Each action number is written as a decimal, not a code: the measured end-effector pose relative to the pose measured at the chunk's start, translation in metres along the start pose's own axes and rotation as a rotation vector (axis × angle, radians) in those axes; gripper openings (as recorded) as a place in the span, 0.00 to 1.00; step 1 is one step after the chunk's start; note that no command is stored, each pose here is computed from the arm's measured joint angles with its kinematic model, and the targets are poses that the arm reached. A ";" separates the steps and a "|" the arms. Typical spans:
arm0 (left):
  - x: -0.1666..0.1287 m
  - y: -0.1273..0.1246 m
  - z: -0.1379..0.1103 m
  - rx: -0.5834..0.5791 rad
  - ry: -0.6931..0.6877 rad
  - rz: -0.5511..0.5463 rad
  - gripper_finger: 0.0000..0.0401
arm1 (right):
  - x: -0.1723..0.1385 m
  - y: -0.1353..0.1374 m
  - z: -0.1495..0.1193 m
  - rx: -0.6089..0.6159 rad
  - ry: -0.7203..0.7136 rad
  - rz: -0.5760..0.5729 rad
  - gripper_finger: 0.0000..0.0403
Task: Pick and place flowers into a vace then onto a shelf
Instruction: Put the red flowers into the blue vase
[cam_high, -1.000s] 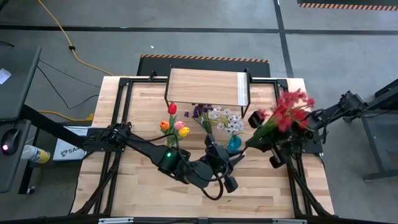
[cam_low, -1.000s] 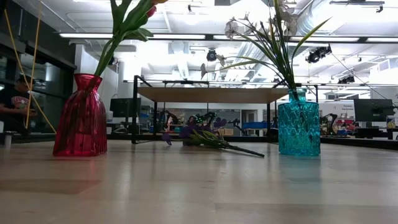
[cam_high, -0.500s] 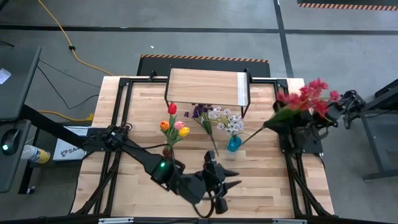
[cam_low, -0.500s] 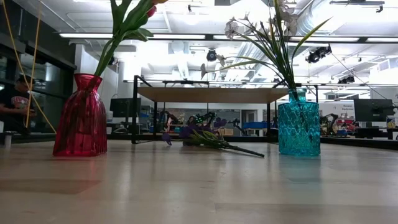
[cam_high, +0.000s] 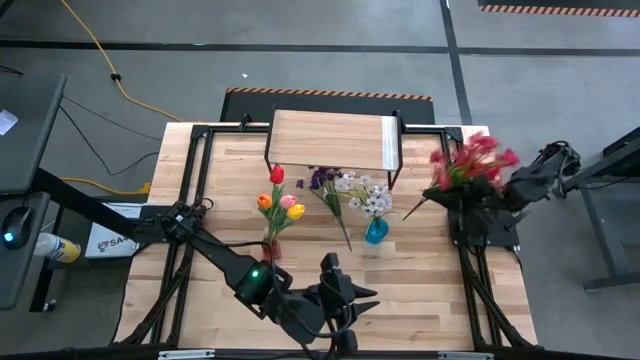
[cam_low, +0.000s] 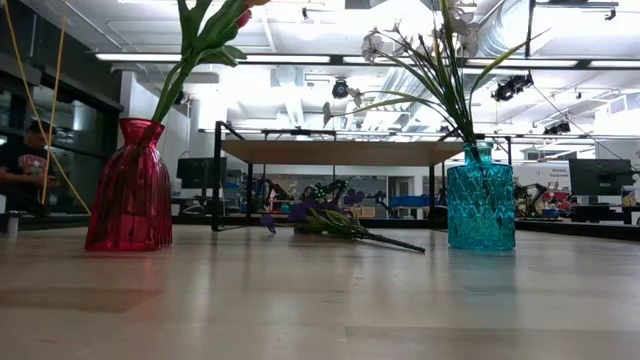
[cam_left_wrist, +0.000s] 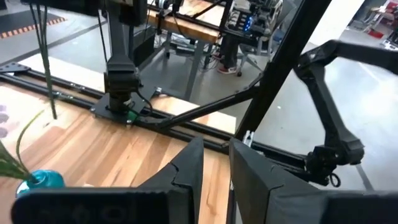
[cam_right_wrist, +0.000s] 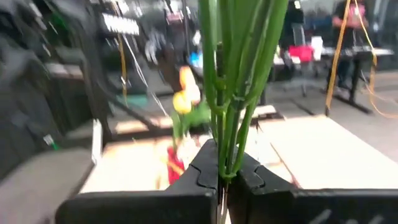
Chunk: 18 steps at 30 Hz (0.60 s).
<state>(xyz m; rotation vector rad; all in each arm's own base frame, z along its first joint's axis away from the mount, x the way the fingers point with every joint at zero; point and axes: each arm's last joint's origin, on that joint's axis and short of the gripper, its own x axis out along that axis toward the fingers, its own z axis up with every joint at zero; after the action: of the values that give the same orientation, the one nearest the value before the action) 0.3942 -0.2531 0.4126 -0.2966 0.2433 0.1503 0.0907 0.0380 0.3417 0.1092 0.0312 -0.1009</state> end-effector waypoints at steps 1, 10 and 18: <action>0.000 0.000 -0.001 0.003 0.005 0.003 0.28 | 0.002 0.001 -0.003 -0.006 0.026 -0.010 0.00; 0.000 0.002 -0.002 0.009 0.014 0.015 0.28 | 0.025 0.015 -0.018 -0.085 0.126 -0.099 0.00; 0.000 0.002 -0.002 -0.006 0.019 0.019 0.28 | 0.030 0.018 -0.022 -0.057 0.141 -0.157 0.00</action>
<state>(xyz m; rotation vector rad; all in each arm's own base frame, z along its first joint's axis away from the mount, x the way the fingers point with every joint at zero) 0.3936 -0.2517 0.4099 -0.3023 0.2643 0.1670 0.1222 0.0553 0.3207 0.0563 0.1835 -0.2485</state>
